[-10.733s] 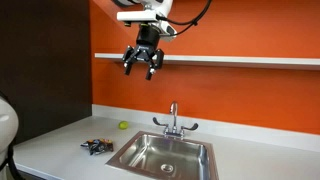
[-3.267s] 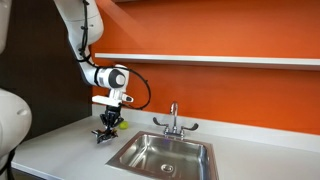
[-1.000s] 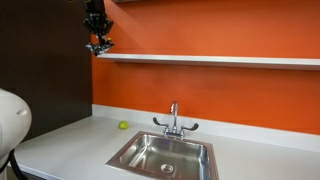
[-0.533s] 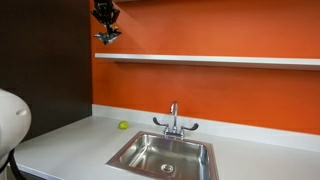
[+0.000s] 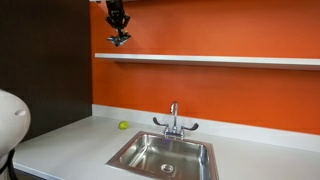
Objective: Put the black packet on the bottom shelf
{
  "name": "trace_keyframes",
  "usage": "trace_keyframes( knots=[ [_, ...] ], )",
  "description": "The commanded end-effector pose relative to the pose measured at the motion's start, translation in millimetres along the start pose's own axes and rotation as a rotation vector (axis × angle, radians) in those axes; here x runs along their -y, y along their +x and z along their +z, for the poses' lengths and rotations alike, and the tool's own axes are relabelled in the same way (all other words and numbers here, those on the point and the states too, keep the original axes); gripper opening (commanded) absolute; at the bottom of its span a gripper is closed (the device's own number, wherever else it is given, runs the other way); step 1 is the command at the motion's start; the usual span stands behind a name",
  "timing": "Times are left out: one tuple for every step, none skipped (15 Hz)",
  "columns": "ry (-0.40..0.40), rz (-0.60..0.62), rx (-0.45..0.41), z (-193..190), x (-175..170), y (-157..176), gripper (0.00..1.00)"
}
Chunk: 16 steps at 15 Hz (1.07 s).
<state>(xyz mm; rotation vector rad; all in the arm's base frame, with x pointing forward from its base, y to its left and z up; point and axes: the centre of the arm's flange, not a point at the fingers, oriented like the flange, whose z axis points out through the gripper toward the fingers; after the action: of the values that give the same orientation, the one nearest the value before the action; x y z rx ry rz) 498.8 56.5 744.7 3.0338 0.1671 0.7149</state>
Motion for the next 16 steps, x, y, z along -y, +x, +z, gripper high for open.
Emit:
trace_keyframes(
  knots=[
    [-0.008, 0.027, -0.016, 9, -4, 43, 0.01],
    [-0.008, 0.033, -0.020, 15, -6, 50, 0.01],
    [-0.008, 0.035, -0.018, 22, -8, 55, 0.01],
    [-0.006, 0.040, -0.019, 25, -10, 62, 0.01],
    [-0.005, 0.044, -0.015, 31, -12, 66, 0.01],
    [-0.006, 0.050, -0.010, 37, -14, 72, 0.01],
    [-0.008, 0.053, -0.008, 43, -15, 76, 0.01],
    [-0.006, 0.057, -0.002, 49, -16, 80, 0.01],
    [-0.008, 0.060, -0.001, 55, -17, 83, 0.01],
    [-0.007, 0.064, 0.003, 60, -18, 88, 0.01],
    [-0.007, 0.068, 0.006, 65, -19, 92, 0.01],
    [-0.009, 0.071, 0.008, 70, -19, 96, 0.01],
    [-0.010, 0.072, 0.010, 75, -19, 99, 0.01],
    [-0.009, 0.076, 0.012, 79, -19, 104, 0.01],
    [-0.009, 0.079, 0.014, 84, -19, 108, 0.01],
    [-0.008, 0.083, 0.015, 86, -20, 112, 0.01]
  ],
)
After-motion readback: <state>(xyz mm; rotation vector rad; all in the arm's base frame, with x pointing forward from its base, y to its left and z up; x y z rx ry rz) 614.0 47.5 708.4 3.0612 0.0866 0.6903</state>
